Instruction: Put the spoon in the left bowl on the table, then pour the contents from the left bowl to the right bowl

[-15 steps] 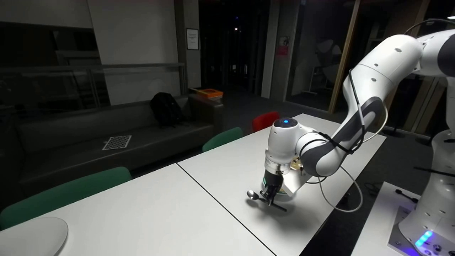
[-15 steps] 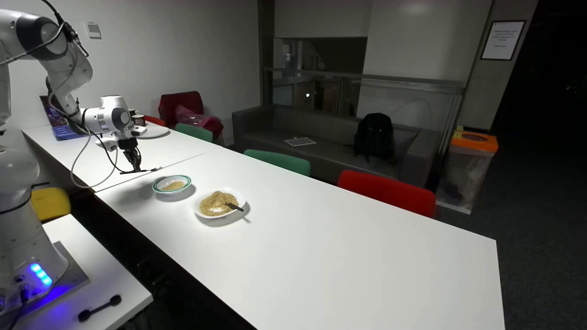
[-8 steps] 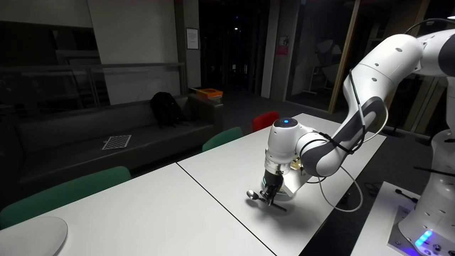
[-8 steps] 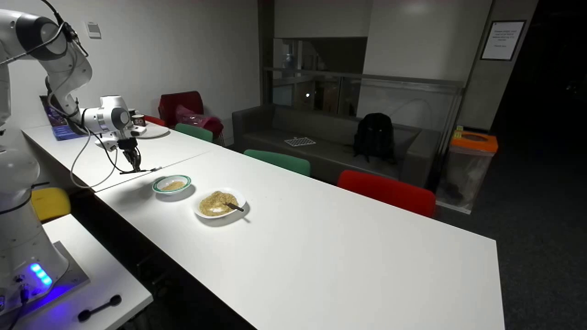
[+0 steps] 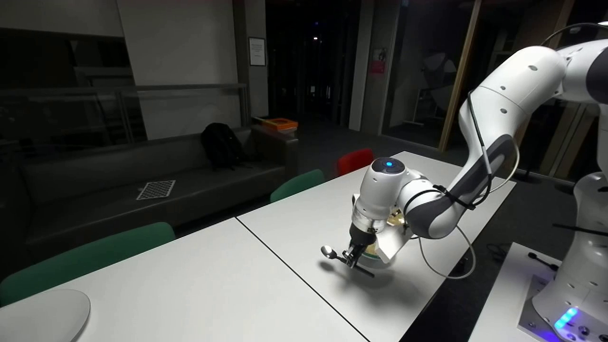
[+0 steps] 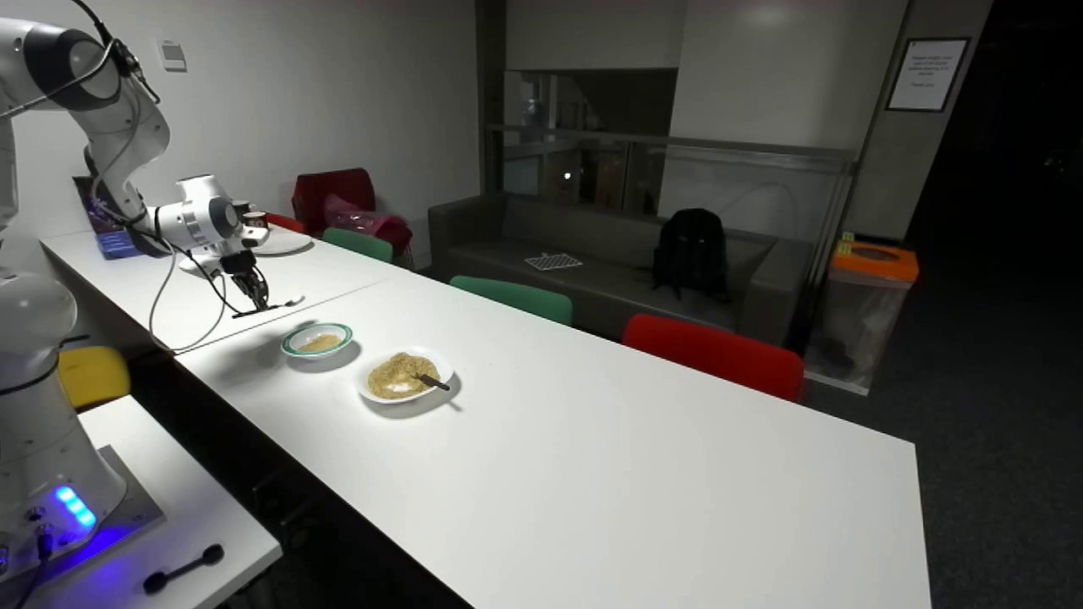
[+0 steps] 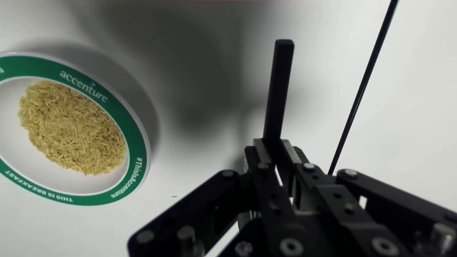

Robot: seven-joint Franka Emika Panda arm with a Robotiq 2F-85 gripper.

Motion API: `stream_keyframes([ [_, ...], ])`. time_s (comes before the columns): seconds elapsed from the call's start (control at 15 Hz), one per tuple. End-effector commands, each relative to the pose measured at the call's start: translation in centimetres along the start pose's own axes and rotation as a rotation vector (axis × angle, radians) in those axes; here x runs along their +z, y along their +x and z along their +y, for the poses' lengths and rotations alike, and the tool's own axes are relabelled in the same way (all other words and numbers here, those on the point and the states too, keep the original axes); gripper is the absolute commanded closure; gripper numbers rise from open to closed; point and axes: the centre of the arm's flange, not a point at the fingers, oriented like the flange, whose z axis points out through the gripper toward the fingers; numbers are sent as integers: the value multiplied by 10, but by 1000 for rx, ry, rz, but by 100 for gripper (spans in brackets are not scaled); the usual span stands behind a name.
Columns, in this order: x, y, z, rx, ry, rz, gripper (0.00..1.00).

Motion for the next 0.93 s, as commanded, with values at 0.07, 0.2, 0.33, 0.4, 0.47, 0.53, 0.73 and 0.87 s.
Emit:
stream_keyframes([
  [0.07, 5, -6, 3, -5, -10, 85, 97],
  [0.2, 8, -7, 3, -6, -19, 98, 97],
  [0.33, 11, -8, 3, 3, -20, 97, 97],
  [0.4, 14, -8, 3, 11, -22, 97, 97],
  [0.47, 17, -8, 3, 20, -21, 90, 97],
  [0.53, 20, -8, 3, 29, -19, 81, 97],
  [0.73, 30, -9, 3, 35, -18, 60, 97],
  [0.87, 36, -10, 4, 34, -22, 47, 97],
])
